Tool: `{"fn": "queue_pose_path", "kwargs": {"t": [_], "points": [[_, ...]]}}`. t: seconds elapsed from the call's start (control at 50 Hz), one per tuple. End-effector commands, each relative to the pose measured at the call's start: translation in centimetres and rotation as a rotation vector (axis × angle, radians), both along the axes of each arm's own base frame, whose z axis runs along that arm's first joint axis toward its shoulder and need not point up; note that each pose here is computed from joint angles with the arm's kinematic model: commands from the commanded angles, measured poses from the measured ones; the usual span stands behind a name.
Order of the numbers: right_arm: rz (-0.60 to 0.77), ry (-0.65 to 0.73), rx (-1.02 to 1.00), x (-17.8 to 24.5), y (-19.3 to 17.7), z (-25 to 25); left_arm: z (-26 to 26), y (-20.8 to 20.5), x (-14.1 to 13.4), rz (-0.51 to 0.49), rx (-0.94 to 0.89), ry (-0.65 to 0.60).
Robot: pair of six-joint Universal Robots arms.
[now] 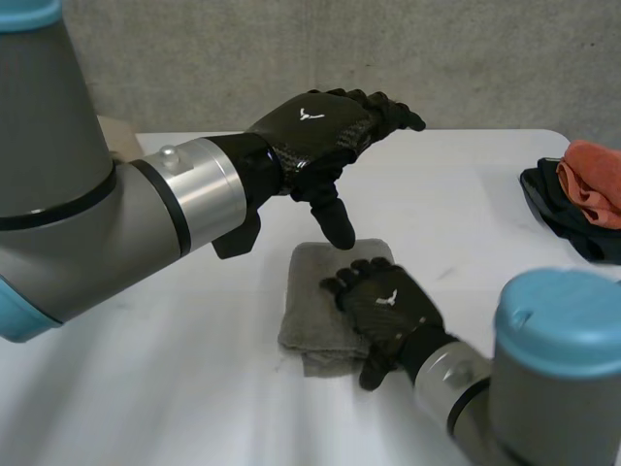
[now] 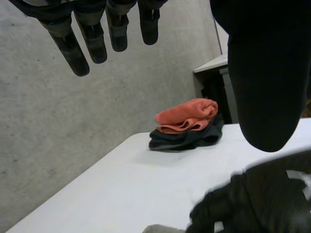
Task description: Fold the laundry.
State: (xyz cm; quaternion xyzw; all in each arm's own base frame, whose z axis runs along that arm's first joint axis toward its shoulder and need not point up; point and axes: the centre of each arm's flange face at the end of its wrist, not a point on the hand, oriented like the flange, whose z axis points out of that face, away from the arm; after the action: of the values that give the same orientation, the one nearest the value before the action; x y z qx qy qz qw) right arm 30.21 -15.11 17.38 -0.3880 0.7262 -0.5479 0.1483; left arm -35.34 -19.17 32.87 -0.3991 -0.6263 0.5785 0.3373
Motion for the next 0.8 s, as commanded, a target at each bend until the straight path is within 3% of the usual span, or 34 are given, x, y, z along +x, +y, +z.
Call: {"fn": "queue_pose_path", "kwargs": {"t": [0.02, 0.16, 0.8], "points": [[-0.029, 0.071, -0.067, 0.8, 1.6, -3.1, 0.0, 0.6, -0.2, -0.044, 0.065, -0.016], [-0.095, 0.068, -0.216, 1.5, 0.6, -5.2, -0.5, 1.2, -0.5, -0.060, 0.074, -0.029], [-0.106, 0.034, -0.273, 2.8, -3.1, -7.0, -0.5, 0.7, -0.3, -0.045, 0.060, -0.009]]}}
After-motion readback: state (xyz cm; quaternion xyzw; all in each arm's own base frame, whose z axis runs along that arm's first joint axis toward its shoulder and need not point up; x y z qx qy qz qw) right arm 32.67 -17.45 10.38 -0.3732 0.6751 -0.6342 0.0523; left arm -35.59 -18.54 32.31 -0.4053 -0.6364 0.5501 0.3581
